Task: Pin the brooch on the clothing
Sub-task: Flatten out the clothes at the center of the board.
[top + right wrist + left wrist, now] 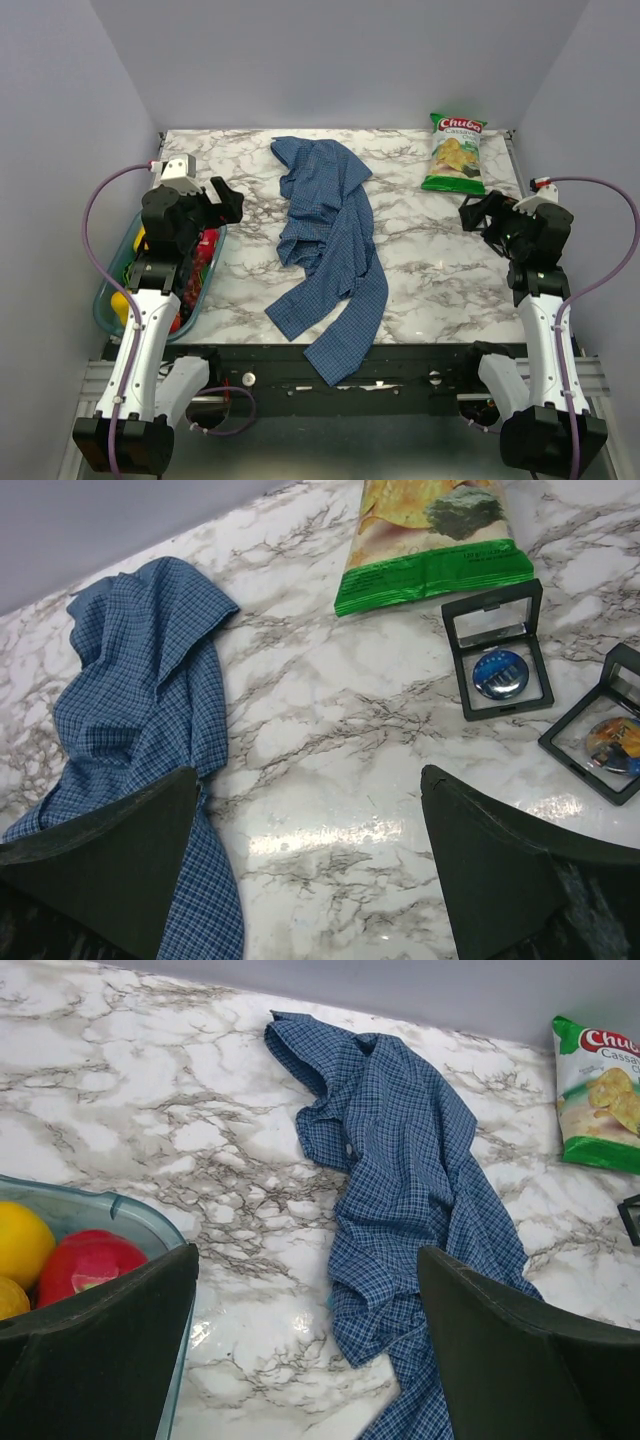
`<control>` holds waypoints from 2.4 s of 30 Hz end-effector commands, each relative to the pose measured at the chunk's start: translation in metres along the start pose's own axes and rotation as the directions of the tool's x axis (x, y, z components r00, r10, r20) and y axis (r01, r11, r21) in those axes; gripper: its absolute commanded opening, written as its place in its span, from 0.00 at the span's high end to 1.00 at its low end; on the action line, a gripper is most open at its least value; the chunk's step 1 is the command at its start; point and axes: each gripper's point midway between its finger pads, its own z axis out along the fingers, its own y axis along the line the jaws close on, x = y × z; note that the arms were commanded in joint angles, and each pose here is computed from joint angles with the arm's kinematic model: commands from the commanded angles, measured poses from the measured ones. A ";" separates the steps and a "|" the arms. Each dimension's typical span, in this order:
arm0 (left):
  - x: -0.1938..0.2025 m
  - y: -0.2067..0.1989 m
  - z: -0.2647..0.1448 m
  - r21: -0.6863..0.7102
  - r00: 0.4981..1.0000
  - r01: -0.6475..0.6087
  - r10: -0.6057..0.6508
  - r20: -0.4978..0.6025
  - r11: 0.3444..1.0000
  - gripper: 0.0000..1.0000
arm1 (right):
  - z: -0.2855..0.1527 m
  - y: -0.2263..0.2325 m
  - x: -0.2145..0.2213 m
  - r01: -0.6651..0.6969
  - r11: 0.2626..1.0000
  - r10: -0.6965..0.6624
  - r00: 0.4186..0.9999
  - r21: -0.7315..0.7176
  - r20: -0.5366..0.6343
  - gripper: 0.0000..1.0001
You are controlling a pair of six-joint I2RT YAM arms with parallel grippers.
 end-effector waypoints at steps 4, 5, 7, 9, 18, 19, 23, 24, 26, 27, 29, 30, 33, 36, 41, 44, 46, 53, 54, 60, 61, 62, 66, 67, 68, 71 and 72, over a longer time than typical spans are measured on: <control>0.006 0.009 -0.002 -0.032 0.999 -0.041 0.041 0.009 0.999 0.01 | -0.006 0.020 0.000 0.024 0.994 -0.026 1.000 -0.109 -0.013 0.04; 0.011 0.011 -0.001 -0.035 0.999 -0.044 0.044 -0.008 0.998 0.01 | -0.006 0.022 0.001 0.026 0.992 -0.028 1.000 -0.125 -0.012 0.04; 0.017 0.009 0.004 -0.029 0.997 -0.056 0.055 -0.045 0.998 0.01 | -0.007 0.029 0.006 0.036 0.986 -0.038 0.999 -0.162 -0.009 0.06; 0.027 -0.001 0.010 0.015 0.994 -0.066 0.067 -0.084 0.998 0.01 | -0.006 0.030 0.009 0.051 0.987 -0.051 0.999 -0.156 0.002 0.07; 0.103 -0.074 0.027 0.291 0.937 -0.102 0.191 -0.294 0.951 0.01 | 0.018 0.096 0.062 0.125 0.961 -0.161 0.978 -0.248 -0.131 0.07; 0.113 -0.075 0.029 0.297 0.923 -0.100 0.200 -0.329 0.950 0.01 | 0.017 0.108 0.071 0.128 0.954 -0.174 0.973 -0.271 -0.149 0.08; 0.153 -0.073 0.040 0.286 0.851 -0.071 0.208 -0.483 0.956 0.01 | 0.023 0.128 0.095 0.159 0.950 -0.219 0.952 -0.268 -0.213 0.08; 0.163 -0.071 0.046 0.273 0.827 -0.064 0.204 -0.524 0.960 0.01 | 0.027 0.128 0.103 0.160 0.956 -0.219 0.947 -0.247 -0.235 0.09; 0.175 -0.065 0.050 0.252 0.798 -0.064 0.201 -0.568 0.966 0.01 | 0.026 0.141 0.118 0.146 0.954 -0.217 0.939 -0.261 -0.266 0.09; 0.182 -0.062 0.054 0.239 0.785 -0.065 0.198 -0.587 0.969 0.01 | 0.027 0.142 0.124 0.150 0.956 -0.220 0.935 -0.252 -0.277 0.10; 0.186 -0.057 0.057 0.217 0.778 -0.078 0.195 -0.597 0.973 0.01 | 0.028 0.153 0.142 0.151 0.952 -0.235 0.918 -0.268 -0.318 0.11; 0.189 -0.055 0.060 0.208 0.774 -0.084 0.196 -0.603 0.974 0.01 | 0.030 0.156 0.146 0.153 0.951 -0.240 0.914 -0.268 -0.328 0.12; 0.191 -0.049 0.071 0.176 0.772 -0.106 0.193 -0.605 0.979 0.01 | 0.034 0.169 0.164 0.173 0.941 -0.278 0.886 -0.292 -0.370 0.12; 0.203 -0.049 0.079 0.174 0.742 -0.093 0.185 -0.645 0.980 0.01 | 0.041 0.181 0.178 0.186 0.936 -0.300 0.865 -0.299 -0.402 0.13; 0.229 -0.053 0.079 0.193 0.676 -0.031 0.163 -0.718 0.981 0.18 | 0.043 0.212 0.190 0.187 0.923 -0.324 0.849 -0.336 -0.417 0.14; 0.237 -0.060 0.078 0.213 0.656 0.015 0.151 -0.739 0.977 0.40 | 0.043 0.225 0.209 0.192 0.914 -0.347 0.825 -0.357 -0.445 0.14; 0.240 -0.062 0.077 0.217 0.650 0.028 0.148 -0.746 0.976 0.50 | 0.044 0.236 0.222 0.175 0.912 -0.347 0.810 -0.370 -0.472 0.15; 0.230 -0.061 0.077 0.218 0.669 0.005 0.159 -0.726 0.976 0.88 | 0.052 0.254 0.265 0.132 0.908 -0.351 0.758 -0.398 -0.550 0.19; 0.227 -0.062 0.076 0.219 0.674 0.003 0.160 -0.721 0.976 0.91 | 0.053 0.255 0.268 0.132 0.907 -0.354 0.753 -0.400 -0.555 0.19; 0.222 -0.064 0.075 0.228 0.684 0.005 0.163 -0.711 0.974 0.99 | 0.062 0.259 0.291 0.104 0.913 -0.343 0.722 -0.395 -0.601 0.33; 0.221 -0.064 0.075 0.229 0.685 0.005 0.163 -0.710 0.973 0.99 | 0.061 0.263 0.293 0.091 0.908 -0.344 0.717 -0.408 -0.606 0.41; 0.220 -0.065 0.075 0.231 0.689 0.004 0.165 -0.706 0.973 0.99 | 0.061 0.263 0.295 0.087 0.908 -0.345 0.712 -0.411 -0.611 0.44; 0.215 -0.067 0.074 0.240 0.698 0.001 0.171 -0.695 0.971 1.00 | 0.061 0.264 0.301 0.075 0.907 -0.342 0.704 -0.413 -0.623 0.72; 0.213 -0.066 0.073 0.241 0.699 -0.005 0.176 -0.693 0.970 1.00 | 0.061 0.263 0.295 0.086 0.910 -0.339 0.716 -0.405 -0.610 0.99; 0.209 -0.062 0.075 0.229 0.707 -0.028 0.181 -0.683 0.973 1.00 | 0.060 0.260 0.291 0.093 0.916 -0.332 0.723 -0.391 -0.606 0.99; 0.187 -0.043 0.077 0.175 0.749 -0.063 0.163 -0.642 0.982 1.00 | 0.055 0.252 0.256 0.158 0.917 -0.345 0.772 -0.366 -0.533 0.99; 0.180 -0.037 0.078 0.156 0.763 -0.062 0.148 -0.630 0.986 1.00 | 0.053 0.248 0.246 0.182 0.918 -0.353 0.782 -0.353 -0.514 0.99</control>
